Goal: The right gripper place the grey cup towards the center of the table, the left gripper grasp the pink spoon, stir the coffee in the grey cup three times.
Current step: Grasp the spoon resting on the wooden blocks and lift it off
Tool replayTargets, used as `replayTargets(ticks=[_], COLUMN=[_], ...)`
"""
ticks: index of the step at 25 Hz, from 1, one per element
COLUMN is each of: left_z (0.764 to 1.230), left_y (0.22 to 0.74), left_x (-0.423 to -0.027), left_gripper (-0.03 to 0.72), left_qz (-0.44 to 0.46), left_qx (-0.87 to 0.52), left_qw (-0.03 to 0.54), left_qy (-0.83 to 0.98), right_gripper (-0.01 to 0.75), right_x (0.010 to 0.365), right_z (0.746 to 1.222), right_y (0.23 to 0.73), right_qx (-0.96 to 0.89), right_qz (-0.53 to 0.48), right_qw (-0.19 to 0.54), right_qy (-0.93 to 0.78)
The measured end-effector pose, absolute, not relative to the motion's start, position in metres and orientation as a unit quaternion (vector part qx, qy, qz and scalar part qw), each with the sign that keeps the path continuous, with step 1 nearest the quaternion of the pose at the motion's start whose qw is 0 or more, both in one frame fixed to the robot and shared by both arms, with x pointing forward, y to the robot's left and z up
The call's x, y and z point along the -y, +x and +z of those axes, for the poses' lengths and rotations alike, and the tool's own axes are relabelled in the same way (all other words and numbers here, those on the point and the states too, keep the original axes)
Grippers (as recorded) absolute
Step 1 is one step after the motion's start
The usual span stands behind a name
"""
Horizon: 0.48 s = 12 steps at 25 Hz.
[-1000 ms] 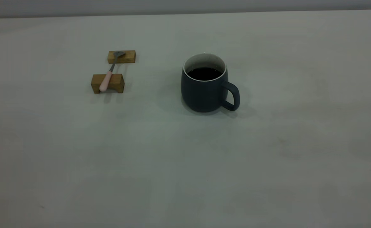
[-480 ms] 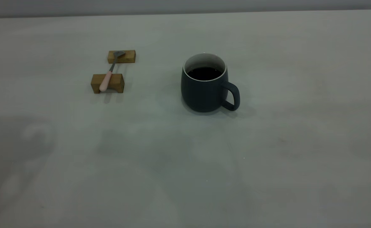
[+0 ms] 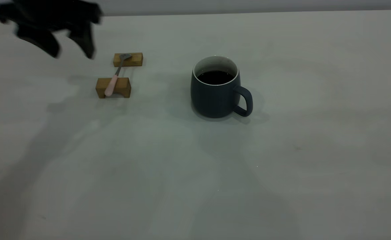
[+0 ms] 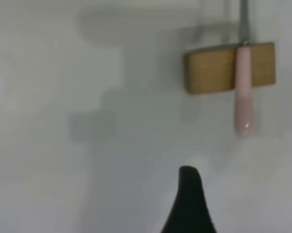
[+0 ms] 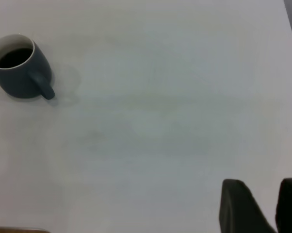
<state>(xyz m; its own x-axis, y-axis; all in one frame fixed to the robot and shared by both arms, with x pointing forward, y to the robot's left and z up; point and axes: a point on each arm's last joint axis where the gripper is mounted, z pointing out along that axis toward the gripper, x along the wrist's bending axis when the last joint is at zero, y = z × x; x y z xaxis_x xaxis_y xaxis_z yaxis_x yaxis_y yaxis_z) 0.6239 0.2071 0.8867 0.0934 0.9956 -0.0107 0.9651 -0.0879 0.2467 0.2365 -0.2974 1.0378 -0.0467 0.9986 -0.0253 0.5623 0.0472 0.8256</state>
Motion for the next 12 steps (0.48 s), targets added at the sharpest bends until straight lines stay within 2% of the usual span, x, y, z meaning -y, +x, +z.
replayTargets(ticks=[12], left_z=[0.821], left_y=[0.635], left_x=[-0.184], left_gripper=[0.651], left_qz=[0.044], left_qx=[-0.663], left_qw=[0.06], left_qy=[0.745], right_gripper=[0.236], right_x=[0.297], right_z=[1.038], right_y=[0.236], right_qx=[-0.644], right_qz=[0.33], right_qw=[0.33], right_qy=[0.606])
